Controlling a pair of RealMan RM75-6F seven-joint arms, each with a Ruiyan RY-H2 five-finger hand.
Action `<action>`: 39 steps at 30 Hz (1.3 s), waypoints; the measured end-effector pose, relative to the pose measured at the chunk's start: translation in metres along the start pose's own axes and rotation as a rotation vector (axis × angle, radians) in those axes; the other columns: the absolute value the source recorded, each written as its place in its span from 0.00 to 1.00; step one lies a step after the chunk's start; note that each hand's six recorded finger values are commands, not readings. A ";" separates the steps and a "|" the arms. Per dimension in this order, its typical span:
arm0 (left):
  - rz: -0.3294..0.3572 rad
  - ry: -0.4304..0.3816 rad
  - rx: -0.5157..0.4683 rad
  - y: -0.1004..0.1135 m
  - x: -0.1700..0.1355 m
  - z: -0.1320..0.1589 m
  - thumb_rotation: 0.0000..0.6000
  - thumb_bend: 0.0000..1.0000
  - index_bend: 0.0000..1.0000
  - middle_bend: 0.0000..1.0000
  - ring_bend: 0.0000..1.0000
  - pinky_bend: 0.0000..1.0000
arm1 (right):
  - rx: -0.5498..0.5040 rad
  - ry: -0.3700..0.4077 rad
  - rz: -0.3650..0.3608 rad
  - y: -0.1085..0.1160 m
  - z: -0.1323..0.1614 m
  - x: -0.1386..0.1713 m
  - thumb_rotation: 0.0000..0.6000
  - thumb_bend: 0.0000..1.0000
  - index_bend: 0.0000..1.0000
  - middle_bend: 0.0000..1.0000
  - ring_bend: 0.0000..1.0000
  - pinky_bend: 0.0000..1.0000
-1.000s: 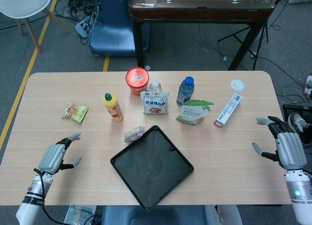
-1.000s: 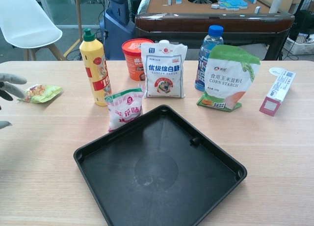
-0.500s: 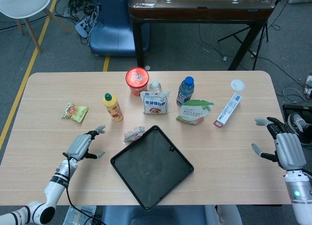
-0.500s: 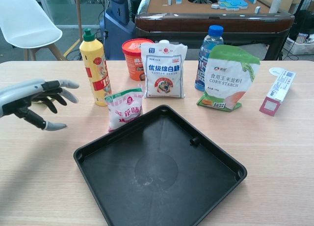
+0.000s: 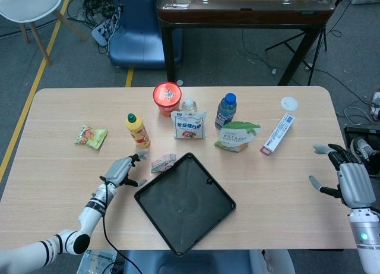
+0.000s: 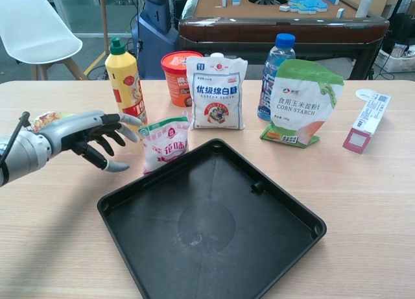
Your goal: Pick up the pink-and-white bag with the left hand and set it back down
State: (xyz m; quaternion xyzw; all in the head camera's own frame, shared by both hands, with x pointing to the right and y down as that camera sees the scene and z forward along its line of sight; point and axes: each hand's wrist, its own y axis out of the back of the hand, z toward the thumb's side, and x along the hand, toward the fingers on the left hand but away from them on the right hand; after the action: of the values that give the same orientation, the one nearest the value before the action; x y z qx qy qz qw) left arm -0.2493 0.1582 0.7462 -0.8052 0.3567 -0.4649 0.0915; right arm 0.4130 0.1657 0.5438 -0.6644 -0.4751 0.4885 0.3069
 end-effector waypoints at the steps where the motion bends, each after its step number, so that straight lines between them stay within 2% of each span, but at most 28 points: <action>1: -0.008 0.003 -0.008 -0.002 0.003 0.002 1.00 0.21 0.13 0.22 0.23 0.27 | 0.000 -0.002 0.000 0.000 -0.001 0.000 1.00 0.23 0.24 0.32 0.16 0.20; 13: -0.052 0.041 -0.052 -0.015 0.031 0.010 1.00 0.21 0.13 0.22 0.24 0.27 | 0.001 -0.017 -0.005 0.002 -0.006 0.003 1.00 0.23 0.24 0.32 0.16 0.20; 39: -0.064 0.061 -0.114 -0.025 0.058 0.032 1.00 0.21 0.13 0.24 0.24 0.28 | 0.002 -0.031 -0.009 0.004 -0.012 0.004 1.00 0.23 0.24 0.32 0.16 0.20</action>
State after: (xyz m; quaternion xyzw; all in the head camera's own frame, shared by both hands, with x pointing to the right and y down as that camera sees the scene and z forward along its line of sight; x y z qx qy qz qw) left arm -0.1931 0.1317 0.7804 -0.8056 0.3592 -0.4708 0.0198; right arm 0.4258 0.1690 0.5425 -0.6542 -0.4823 0.4978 0.3026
